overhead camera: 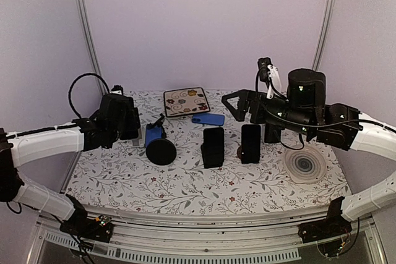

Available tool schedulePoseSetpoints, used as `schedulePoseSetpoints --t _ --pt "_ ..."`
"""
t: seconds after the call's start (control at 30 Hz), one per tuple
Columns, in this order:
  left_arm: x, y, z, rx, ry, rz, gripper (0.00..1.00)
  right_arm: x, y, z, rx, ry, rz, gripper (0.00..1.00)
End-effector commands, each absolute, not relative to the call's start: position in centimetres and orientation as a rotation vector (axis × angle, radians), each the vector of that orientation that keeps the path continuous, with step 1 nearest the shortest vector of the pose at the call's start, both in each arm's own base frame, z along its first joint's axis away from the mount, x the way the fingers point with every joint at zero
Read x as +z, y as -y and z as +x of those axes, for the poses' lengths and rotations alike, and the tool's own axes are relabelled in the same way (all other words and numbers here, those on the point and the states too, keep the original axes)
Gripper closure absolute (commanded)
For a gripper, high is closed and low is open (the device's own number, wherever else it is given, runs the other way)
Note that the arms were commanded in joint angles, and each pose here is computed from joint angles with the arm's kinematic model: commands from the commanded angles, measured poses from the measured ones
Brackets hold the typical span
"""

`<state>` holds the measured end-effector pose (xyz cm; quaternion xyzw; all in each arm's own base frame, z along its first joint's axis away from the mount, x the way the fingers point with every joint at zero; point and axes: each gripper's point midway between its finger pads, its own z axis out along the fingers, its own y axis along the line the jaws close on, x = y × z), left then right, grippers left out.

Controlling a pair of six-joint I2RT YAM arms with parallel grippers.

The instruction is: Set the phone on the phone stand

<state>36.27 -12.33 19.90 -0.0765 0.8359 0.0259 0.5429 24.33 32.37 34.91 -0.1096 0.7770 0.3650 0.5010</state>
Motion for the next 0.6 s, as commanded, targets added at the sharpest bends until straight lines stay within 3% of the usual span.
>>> schedulePoseSetpoints --t 0.0,0.57 --pt "20.1 11.4 38.5 -0.005 -1.922 -0.270 0.73 35.9 -31.7 24.2 0.909 -1.832 -0.239 0.01" --pt "15.2 10.0 43.0 0.018 -1.938 -0.318 0.73 35.7 -31.5 23.8 0.905 -1.837 -0.269 0.01"
